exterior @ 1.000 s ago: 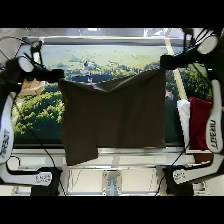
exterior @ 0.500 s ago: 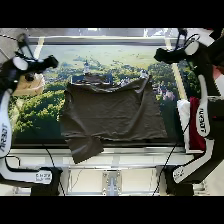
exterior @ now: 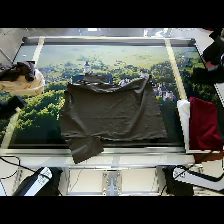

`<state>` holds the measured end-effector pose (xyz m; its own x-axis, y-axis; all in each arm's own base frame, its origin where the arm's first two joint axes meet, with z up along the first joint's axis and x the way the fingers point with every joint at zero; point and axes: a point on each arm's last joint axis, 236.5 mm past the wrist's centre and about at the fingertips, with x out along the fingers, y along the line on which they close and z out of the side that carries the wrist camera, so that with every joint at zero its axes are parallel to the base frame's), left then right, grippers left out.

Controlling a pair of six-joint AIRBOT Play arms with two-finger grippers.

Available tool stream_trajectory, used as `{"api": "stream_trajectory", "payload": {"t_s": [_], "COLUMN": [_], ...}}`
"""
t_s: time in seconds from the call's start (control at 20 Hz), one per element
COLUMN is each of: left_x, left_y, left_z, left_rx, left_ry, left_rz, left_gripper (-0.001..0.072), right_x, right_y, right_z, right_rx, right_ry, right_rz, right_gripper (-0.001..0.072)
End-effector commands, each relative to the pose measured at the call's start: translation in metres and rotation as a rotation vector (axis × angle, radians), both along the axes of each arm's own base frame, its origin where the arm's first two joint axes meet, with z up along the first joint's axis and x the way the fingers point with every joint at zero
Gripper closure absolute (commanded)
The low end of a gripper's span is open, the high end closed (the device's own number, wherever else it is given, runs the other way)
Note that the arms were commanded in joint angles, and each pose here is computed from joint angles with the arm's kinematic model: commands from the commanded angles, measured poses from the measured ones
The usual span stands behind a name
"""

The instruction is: Fold the shirts.

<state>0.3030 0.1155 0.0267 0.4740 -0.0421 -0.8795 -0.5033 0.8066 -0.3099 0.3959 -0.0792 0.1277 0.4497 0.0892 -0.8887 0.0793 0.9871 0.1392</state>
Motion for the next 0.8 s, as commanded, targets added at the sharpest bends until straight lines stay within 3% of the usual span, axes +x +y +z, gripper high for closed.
{"api": "stream_trajectory", "payload": {"t_s": [0.0, 0.2, 0.5, 0.55, 0.6, 0.65, 0.75], "left_x": [-0.061, -0.097, -0.083, -0.077, -0.073, -0.071, -0.072], "left_y": [-0.075, -0.129, -0.132, -0.135, -0.136, -0.136, -0.143], "left_z": [-0.069, -0.109, -0.122, -0.121, -0.123, -0.126, -0.131], "left_rx": [-0.321, -0.495, -0.55, -0.576, -0.585, -0.589, -0.601], "left_ry": [0.08, 0.181, 0.151, 0.131, 0.118, 0.119, 0.134], "left_rz": [0.07, -0.022, -0.01, -0.013, -0.015, -0.017, -0.042], "left_gripper": [0.0133, 0.0133, 0.0133, 0.0148, 0.0238, 0.0276, 0.0276], "right_x": [-0.043, -0.044, -0.039, -0.039, -0.039, -0.039, -0.039], "right_y": [0.015, 0.023, 0.033, 0.033, 0.034, 0.037, 0.041], "right_z": [-0.037, -0.034, -0.027, -0.027, -0.026, -0.025, -0.025], "right_rx": [0.067, 0.092, 0.136, 0.137, 0.143, 0.154, 0.17], "right_ry": [0.003, -0.036, -0.067, -0.067, -0.068, -0.07, -0.067], "right_rz": [-0.024, -0.028, -0.025, -0.024, -0.024, -0.022, -0.018], "right_gripper": [0.0308, 0.0308, 0.0308, 0.0308, 0.0307, 0.0308, 0.0308]}}
